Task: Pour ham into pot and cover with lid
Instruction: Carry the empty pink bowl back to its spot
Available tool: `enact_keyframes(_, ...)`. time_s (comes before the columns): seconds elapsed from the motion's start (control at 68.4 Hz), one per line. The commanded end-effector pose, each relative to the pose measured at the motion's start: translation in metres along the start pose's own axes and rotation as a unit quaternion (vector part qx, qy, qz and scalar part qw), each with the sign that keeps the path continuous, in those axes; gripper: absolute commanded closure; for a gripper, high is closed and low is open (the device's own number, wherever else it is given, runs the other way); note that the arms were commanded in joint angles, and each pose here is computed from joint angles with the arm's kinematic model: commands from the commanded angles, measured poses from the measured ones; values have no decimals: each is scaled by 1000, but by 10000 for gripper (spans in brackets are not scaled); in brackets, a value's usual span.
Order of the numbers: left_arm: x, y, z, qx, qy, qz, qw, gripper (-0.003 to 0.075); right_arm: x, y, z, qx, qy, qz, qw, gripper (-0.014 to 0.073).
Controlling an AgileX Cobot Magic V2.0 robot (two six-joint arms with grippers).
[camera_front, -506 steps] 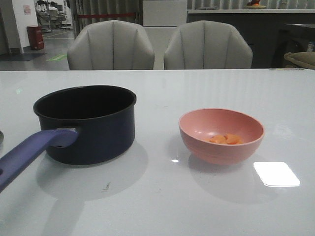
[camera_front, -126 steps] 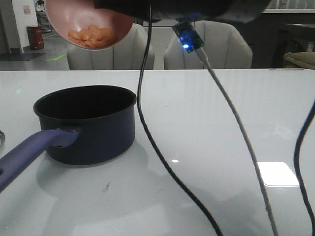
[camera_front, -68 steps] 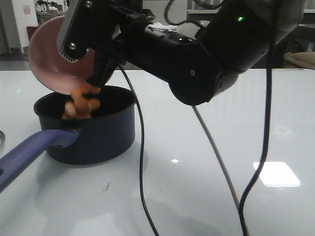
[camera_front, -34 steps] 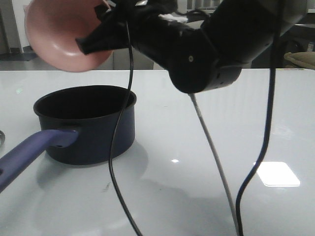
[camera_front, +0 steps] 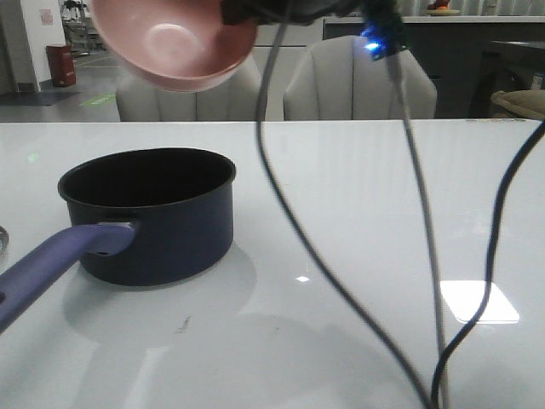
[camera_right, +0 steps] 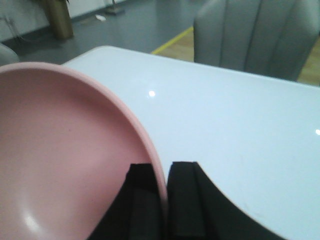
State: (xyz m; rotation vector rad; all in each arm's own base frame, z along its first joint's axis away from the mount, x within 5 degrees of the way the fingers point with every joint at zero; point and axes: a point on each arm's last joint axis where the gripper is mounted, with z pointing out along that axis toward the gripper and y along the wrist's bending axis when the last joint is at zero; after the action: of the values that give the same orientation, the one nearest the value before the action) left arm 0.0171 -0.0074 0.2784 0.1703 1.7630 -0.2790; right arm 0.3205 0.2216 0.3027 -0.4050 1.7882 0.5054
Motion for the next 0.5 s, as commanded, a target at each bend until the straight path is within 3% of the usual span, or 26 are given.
enact_keyframes(0.0,-13,-2,-3,10,-44,-6,999,148,-35,-21,-28,24,-10,3,1000,461)
enact_keyframes(0.205,-13,-2,-3,10,-44,-6,999,148,-18,-75,-40,87,117,35,989,461)
enact_keyframes(0.483,-13,-2,-3,10,-44,-6,999,148,25,-125,-40,134,270,104,948,461)
